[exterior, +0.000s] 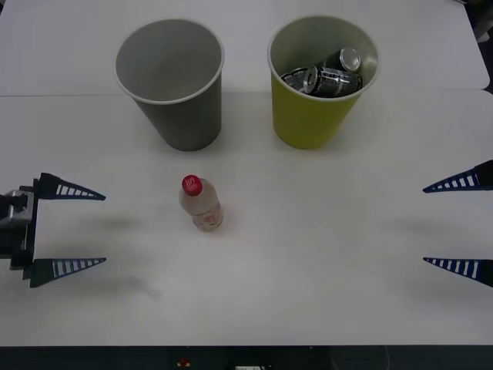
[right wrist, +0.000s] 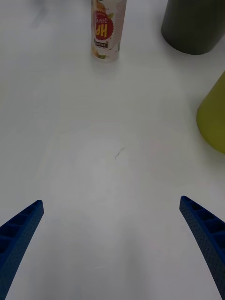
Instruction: Put the can into the green bin and the plastic bottle into the gray bin
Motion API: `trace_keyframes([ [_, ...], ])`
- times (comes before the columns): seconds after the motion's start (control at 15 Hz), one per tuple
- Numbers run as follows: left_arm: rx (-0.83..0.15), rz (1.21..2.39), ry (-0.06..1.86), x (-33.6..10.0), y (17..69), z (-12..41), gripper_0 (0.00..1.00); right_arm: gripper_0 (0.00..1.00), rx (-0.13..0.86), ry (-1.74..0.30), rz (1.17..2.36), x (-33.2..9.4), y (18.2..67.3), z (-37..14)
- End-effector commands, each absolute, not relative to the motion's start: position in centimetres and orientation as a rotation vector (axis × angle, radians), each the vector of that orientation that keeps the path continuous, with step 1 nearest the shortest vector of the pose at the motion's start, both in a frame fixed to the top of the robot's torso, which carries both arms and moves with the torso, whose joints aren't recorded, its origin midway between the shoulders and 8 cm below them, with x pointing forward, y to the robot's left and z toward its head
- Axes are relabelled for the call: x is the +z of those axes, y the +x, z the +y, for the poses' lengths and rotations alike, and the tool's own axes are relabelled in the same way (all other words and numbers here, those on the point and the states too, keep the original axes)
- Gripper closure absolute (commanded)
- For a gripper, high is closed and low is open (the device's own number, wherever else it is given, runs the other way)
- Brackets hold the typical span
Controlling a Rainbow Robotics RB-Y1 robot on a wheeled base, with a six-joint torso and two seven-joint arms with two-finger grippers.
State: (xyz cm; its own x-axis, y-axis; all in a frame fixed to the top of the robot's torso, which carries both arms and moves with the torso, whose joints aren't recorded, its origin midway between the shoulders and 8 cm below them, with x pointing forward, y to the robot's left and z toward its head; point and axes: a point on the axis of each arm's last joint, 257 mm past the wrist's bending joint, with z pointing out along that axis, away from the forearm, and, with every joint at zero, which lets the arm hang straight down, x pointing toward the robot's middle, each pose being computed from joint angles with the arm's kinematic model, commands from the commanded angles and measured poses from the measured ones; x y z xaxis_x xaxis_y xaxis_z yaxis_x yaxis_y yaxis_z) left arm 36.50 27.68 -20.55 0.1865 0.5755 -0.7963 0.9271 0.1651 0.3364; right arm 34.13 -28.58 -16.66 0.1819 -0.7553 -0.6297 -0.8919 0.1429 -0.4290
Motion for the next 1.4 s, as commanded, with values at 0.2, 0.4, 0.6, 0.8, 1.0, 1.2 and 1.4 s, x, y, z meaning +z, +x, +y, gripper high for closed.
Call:
trace_keyframes([
  [0.2,-0.553,1.454,1.405,-21.7,38.2,26.2,0.0,0.0,0.209,-1.634,1.596,-16.7,34.1,-28.6],
  [0.4,-0.584,1.433,1.362,-22.4,39.4,25.5,0.0,0.0,0.209,-1.634,1.596,-16.7,34.1,-28.6],
  [0.6,-0.609,1.415,1.335,-22.9,40.8,24.5,0.0,0.0,0.209,-1.634,1.596,-16.7,34.1,-28.6],
  [0.8,-0.651,1.419,1.308,-23.7,41.7,23.4,0.0,0.0,0.209,-1.634,1.596,-16.7,34.1,-28.6],
  [1.0,-0.687,1.403,1.313,-24.3,42.3,21.7,0.0,0.0,0.209,-1.634,1.596,-16.7,34.1,-28.6],
  [1.2,-0.713,1.392,1.316,-24.8,42.6,19.9,0.0,0.0,0.209,-1.634,1.596,-16.7,34.1,-28.6],
  [1.4,-0.725,1.38,1.315,-25.1,43.0,17.8,0.0,0.0,0.209,-1.634,1.596,-16.7,34.1,-28.6],
])
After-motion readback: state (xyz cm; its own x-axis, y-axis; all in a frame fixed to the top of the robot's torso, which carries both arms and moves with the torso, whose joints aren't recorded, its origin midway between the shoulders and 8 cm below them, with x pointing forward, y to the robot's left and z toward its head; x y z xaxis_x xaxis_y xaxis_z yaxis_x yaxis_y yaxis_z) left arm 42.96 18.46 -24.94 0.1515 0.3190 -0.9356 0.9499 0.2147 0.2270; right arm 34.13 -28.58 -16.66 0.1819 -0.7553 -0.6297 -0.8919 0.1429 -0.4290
